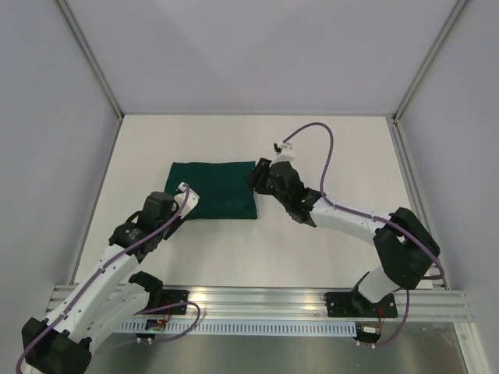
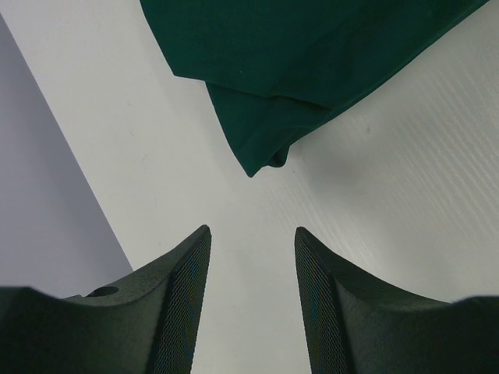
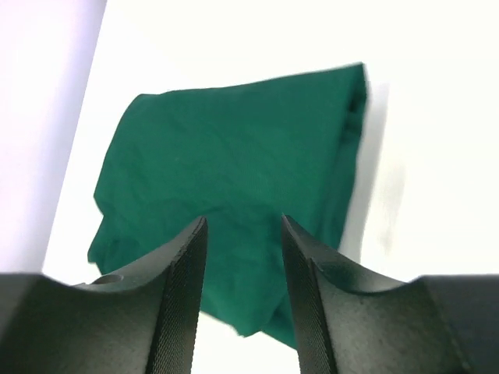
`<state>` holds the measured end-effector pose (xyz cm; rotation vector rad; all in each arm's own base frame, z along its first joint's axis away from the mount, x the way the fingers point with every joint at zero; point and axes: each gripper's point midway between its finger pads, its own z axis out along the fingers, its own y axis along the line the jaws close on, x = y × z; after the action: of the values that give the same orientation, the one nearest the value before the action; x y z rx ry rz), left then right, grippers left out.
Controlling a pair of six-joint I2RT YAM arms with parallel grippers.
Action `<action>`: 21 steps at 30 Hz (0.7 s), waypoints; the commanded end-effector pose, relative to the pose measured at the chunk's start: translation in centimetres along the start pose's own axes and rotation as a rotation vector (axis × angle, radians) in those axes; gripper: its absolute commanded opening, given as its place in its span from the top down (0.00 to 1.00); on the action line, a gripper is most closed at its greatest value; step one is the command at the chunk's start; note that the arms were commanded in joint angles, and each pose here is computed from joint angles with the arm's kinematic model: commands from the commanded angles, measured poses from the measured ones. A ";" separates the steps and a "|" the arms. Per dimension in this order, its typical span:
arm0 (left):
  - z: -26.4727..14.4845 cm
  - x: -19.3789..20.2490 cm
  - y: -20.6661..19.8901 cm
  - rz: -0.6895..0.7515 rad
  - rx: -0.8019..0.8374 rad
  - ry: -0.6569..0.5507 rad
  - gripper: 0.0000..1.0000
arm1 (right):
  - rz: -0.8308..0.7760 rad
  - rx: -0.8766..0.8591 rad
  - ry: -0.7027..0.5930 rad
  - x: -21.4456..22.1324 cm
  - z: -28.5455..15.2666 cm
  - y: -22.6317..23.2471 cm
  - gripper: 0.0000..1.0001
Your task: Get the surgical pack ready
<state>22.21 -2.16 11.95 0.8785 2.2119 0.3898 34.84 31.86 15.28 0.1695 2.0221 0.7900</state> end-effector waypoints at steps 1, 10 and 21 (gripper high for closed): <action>-0.2 -0.3 0.1 -0.032 -0.001 -0.019 0.43 | -0.258 -0.023 0.012 0.1 -1.0 2.9 0.60; 0.0 0.2 0.1 -0.029 -0.012 -0.002 0.43 | -0.252 -0.169 0.236 8.5 2.1 4.7 0.99; 0.2 0.4 0.0 -0.027 -0.003 0.009 0.43 | -0.276 -0.085 0.302 10.7 2.0 2.3 1.00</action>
<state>22.21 -2.03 11.97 0.8706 2.2139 0.3919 30.01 39.28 7.32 -0.2768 2.2304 0.7859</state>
